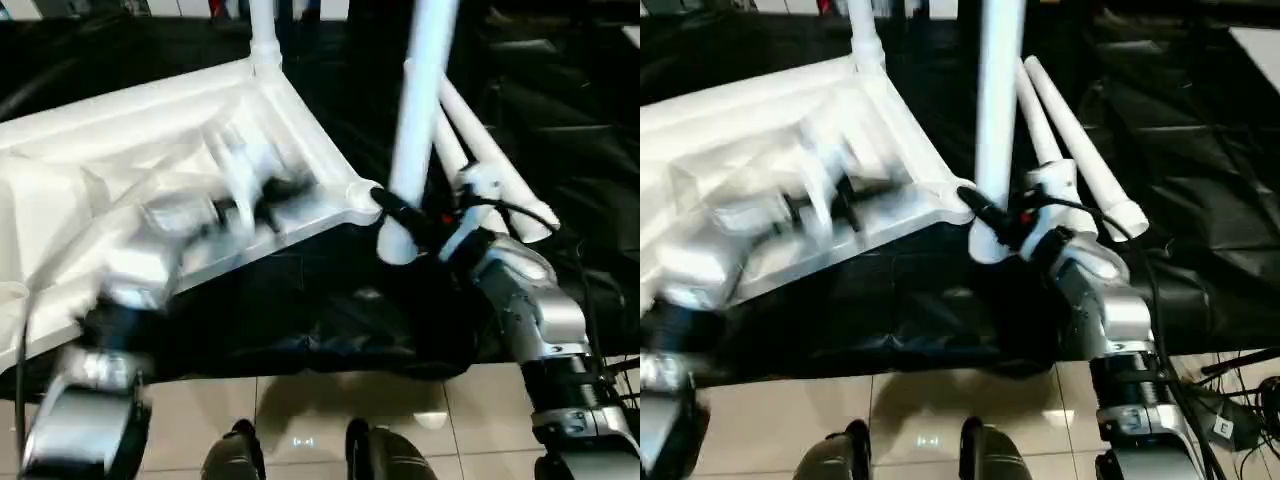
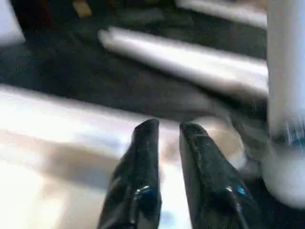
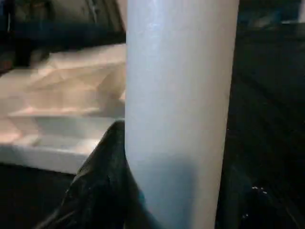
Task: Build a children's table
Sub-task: Insert table leg to table base
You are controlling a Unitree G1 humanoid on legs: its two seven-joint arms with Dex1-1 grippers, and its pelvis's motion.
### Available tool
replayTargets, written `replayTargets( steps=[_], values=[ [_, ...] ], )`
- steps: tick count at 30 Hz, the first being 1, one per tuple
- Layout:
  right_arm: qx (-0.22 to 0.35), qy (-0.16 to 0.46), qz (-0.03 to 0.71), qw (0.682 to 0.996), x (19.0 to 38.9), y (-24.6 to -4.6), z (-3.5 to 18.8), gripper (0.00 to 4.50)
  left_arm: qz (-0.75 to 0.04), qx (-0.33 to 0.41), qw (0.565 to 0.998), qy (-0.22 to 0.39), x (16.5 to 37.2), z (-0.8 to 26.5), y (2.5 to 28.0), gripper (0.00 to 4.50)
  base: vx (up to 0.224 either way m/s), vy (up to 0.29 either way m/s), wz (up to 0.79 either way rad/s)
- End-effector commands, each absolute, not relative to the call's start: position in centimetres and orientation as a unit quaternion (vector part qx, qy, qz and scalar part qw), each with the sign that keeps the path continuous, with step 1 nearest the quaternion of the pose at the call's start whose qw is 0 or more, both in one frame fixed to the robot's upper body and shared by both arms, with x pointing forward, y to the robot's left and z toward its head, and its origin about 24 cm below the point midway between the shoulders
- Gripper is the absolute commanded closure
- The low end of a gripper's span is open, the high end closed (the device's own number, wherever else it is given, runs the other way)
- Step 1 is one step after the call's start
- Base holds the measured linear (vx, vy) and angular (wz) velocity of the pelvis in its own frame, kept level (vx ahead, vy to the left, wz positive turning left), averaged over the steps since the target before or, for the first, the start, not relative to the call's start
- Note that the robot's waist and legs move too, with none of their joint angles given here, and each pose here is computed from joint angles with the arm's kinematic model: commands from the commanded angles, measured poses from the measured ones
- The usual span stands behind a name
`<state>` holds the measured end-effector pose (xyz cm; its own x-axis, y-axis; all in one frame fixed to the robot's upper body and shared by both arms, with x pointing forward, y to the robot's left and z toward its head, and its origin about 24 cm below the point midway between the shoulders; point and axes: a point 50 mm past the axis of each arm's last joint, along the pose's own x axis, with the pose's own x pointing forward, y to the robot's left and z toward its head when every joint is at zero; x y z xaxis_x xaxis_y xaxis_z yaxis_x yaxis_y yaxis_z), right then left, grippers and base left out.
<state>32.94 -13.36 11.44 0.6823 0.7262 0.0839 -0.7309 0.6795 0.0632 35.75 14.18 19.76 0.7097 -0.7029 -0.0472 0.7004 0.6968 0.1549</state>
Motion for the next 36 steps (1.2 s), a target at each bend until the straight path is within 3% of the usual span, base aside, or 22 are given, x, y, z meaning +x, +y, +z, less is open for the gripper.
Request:
replayTargets(
  steps=[1, 11, 13, 16, 19, 29, 32, 33, 36],
  values=[
    [0.027, -0.025, 0.410, 0.911, 32.6, -12.9, 11.4, 2.67, -0.356, 0.069, 0.932, -0.003, 36.2, 19.5, 14.2, 3.27, 0.000, 0.000, 0.00],
    [0.012, -0.020, 0.427, 0.904, 32.5, -11.2, 11.5, 2.67, -0.386, 0.074, 0.919, -0.010, 36.5, 20.4, 9.4, 2.51, 0.000, 0.000, 0.00],
    [0.006, -0.017, 0.422, 0.907, 32.6, -11.3, 11.4, 2.67, -0.417, 0.053, 0.907, -0.030, 35.8, 21.3, 8.0, 2.46, 0.000, 0.000, 0.00],
    [-0.006, -0.004, 0.406, 0.914, 32.8, -11.8, 11.0, 2.67, -0.515, -0.021, 0.853, -0.085, 33.1, 24.6, 5.1, 2.25, 0.000, 0.000, 0.00],
    [-0.007, -0.001, 0.406, 0.914, 32.8, -11.9, 10.9, 2.67, -0.548, -0.030, 0.830, -0.097, 32.1, 25.4, 4.1, 2.25, 0.000, 0.000, 0.00],
    [-0.013, -0.001, 0.401, 0.916, 33.0, -11.9, 10.9, 2.67, -0.533, -0.009, 0.842, -0.087, 32.4, 24.5, 3.7, 2.25, 0.000, 0.000, 0.00],
    [-0.014, -0.009, 0.397, 0.918, 33.1, -12.2, 11.4, 2.67, -0.488, 0.016, 0.868, -0.088, 33.4, 24.2, 5.1, 2.25, 0.000, 0.000, 0.00],
    [0.001, -0.029, 0.396, 0.918, 33.3, -12.8, 12.9, 2.67, -0.440, 0.059, 0.893, -0.079, 34.5, 23.5, 7.1, 2.25, 0.000, 0.000, 0.00],
    [0.009, -0.048, 0.400, 0.915, 33.4, -13.5, 14.5, 2.67, -0.417, 0.098, 0.902, -0.051, 35.3, 22.2, 8.7, 2.25, 0.000, 0.000, 0.00]
  ],
)
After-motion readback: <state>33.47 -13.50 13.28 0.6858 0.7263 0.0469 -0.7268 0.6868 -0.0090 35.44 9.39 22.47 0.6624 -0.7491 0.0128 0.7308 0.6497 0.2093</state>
